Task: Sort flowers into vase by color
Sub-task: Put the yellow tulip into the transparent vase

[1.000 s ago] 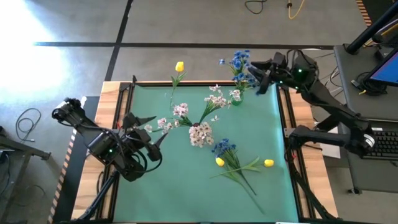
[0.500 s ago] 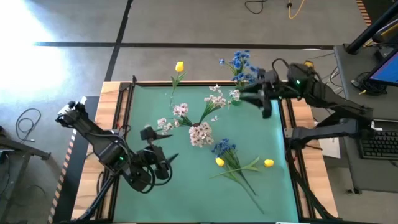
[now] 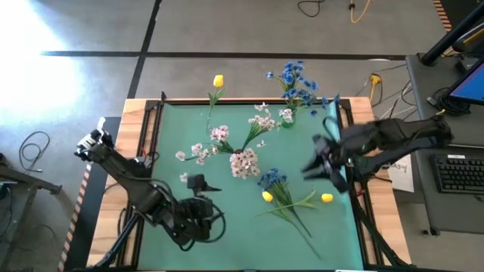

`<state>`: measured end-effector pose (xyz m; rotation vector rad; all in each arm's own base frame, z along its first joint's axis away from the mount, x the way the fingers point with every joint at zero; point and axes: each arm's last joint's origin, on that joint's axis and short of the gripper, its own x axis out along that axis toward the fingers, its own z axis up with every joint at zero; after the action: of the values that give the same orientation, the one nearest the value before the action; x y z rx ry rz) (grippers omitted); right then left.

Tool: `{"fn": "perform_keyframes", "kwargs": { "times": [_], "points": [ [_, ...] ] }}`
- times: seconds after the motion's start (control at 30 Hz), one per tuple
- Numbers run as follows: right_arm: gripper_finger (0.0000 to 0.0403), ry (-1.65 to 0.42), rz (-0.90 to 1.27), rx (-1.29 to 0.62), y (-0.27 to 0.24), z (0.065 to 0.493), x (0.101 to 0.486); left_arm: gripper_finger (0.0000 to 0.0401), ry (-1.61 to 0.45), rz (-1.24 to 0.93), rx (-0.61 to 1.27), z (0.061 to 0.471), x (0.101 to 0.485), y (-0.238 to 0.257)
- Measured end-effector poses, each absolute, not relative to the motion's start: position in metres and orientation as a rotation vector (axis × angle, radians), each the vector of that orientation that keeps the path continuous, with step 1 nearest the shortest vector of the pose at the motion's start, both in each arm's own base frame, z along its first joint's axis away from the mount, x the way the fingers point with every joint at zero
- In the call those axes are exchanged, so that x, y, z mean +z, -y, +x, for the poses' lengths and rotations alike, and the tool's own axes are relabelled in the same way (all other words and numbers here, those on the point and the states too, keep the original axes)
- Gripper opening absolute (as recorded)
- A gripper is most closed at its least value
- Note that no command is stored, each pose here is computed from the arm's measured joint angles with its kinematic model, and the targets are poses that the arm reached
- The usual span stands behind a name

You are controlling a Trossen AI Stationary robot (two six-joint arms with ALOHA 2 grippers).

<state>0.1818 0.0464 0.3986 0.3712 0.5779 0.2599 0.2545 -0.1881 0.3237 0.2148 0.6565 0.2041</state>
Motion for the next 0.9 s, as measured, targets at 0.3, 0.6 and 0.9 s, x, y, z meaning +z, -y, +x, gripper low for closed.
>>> {"fn": "perform_keyframes", "kwargs": {
  "times": [0.3, 0.6, 0.9],
  "points": [
    [0.0094, -0.842, 0.482, 0.301, -0.086, 0.188, 0.369, 0.0331, -0.635, 0.271, 0.215, 0.288, 0.325, 0.214],
    [0.0135, -0.982, 0.500, 0.258, -0.112, 0.190, 0.347, 0.0331, -0.683, 0.363, 0.119, 0.335, 0.307, 0.241],
    [0.0183, -1.024, 0.486, 0.221, -0.140, 0.176, 0.321, 0.0331, -0.718, 0.345, 0.070, 0.377, 0.277, 0.238]
  ]
}}
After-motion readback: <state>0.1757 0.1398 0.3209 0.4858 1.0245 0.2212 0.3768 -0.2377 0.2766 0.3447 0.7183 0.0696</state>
